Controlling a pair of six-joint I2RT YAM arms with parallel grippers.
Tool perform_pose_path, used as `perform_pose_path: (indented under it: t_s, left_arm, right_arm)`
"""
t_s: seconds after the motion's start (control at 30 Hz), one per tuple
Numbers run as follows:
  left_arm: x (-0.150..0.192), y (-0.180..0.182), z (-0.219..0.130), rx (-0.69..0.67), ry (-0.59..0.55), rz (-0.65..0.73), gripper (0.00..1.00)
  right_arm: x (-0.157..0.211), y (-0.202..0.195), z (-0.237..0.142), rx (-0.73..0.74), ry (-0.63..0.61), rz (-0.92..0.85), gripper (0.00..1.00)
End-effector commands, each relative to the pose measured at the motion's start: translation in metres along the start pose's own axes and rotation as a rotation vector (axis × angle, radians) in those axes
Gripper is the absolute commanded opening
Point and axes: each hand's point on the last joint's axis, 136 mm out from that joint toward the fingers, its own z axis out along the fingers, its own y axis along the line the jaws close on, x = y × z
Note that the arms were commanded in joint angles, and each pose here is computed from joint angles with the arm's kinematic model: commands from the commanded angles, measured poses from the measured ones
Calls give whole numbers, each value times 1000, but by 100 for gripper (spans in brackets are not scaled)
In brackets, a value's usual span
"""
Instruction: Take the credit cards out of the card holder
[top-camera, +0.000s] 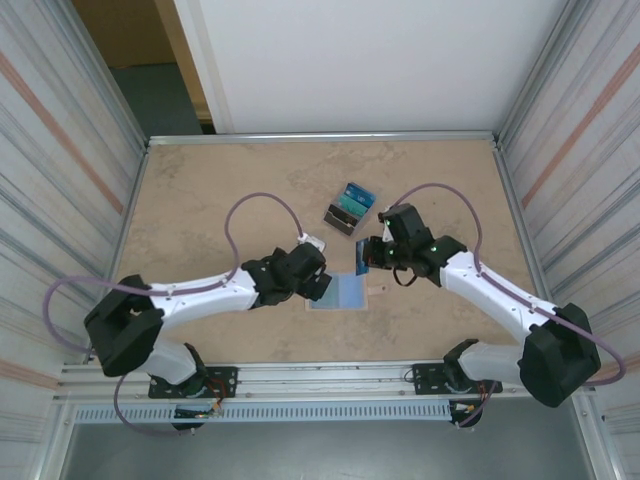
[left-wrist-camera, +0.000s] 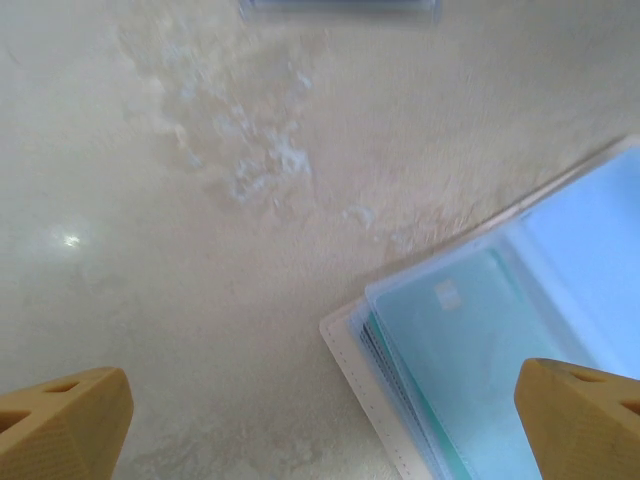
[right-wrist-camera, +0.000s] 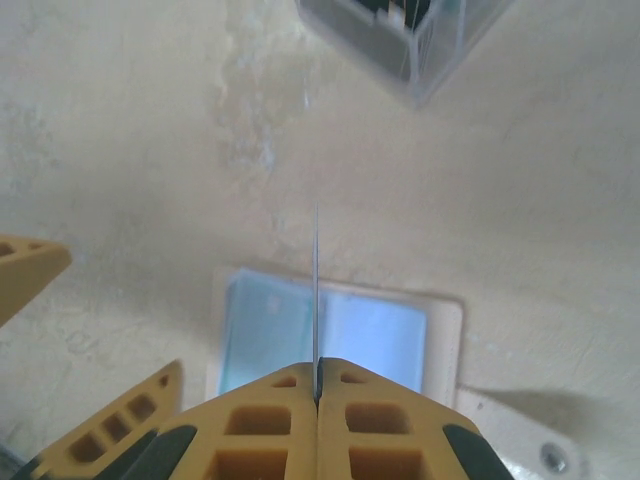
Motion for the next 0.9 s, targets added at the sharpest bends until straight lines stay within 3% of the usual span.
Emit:
perform_pose_path:
  t_s: [0.0,0.43,0.87]
  left_arm:
    - [-15,14,-21,-23,-74,-57,99]
    - [-9,49,-57,66,-208,-268,99]
    - [9,66,-62,68,-243,-344,99]
  right_arm:
    - [-22,-3,-8,36,-8,-122,3]
    - [-125,-6,15,51,-52,-295,2]
    - [-184,-25,70,116,-4,-487,1]
